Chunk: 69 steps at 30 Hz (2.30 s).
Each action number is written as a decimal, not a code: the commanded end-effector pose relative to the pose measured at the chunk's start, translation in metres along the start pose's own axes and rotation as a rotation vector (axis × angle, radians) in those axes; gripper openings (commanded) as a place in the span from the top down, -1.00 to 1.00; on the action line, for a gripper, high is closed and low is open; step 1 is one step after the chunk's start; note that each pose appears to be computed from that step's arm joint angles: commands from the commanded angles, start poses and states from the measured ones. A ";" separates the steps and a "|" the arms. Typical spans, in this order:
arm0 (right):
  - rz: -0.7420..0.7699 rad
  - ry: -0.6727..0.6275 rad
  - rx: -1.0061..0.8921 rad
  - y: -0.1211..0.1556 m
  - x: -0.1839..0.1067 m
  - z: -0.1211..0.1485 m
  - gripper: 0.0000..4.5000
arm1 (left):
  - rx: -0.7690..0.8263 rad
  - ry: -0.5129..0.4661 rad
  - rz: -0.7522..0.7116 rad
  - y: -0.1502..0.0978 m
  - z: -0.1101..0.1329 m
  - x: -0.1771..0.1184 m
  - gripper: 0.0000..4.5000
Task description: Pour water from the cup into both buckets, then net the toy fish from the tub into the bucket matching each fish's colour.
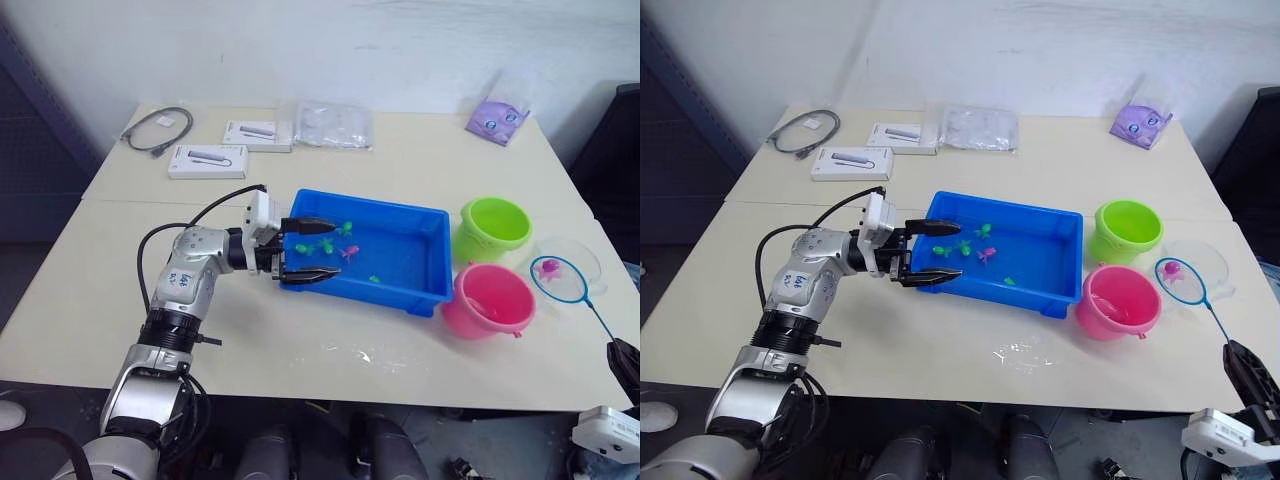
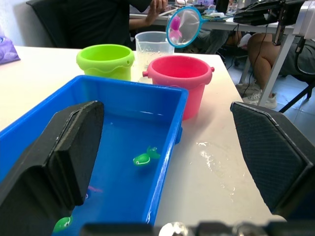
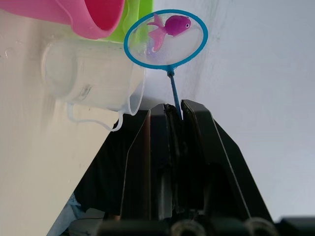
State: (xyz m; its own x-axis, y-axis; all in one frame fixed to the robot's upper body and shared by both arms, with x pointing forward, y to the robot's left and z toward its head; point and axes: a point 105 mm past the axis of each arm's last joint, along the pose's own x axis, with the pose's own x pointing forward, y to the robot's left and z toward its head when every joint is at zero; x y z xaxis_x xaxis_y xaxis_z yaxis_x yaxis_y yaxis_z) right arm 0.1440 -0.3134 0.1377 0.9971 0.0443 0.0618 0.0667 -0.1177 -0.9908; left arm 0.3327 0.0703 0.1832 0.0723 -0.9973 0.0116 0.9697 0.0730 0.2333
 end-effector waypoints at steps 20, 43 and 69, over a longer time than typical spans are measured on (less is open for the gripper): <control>-0.030 -0.050 0.073 0.006 0.013 0.012 1.00 | 0.052 -0.014 0.010 -0.005 0.008 -0.002 -0.96; -0.019 -0.317 0.979 -0.045 0.069 0.063 1.00 | 0.045 0.032 0.182 0.010 0.004 -0.044 -0.96; 0.620 -0.252 0.810 -0.037 0.211 0.111 1.00 | 0.049 0.215 0.415 -0.014 -0.007 -0.111 -0.96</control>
State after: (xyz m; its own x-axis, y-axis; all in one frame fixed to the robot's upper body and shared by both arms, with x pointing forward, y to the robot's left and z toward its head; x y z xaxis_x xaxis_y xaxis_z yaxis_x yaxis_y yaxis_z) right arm 0.3454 -0.1880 0.1631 0.7923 0.4249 -0.4379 -0.6100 0.5333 -0.5861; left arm 0.3154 0.1834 0.1602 0.5133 -0.8517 -0.1056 0.8414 0.4752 0.2573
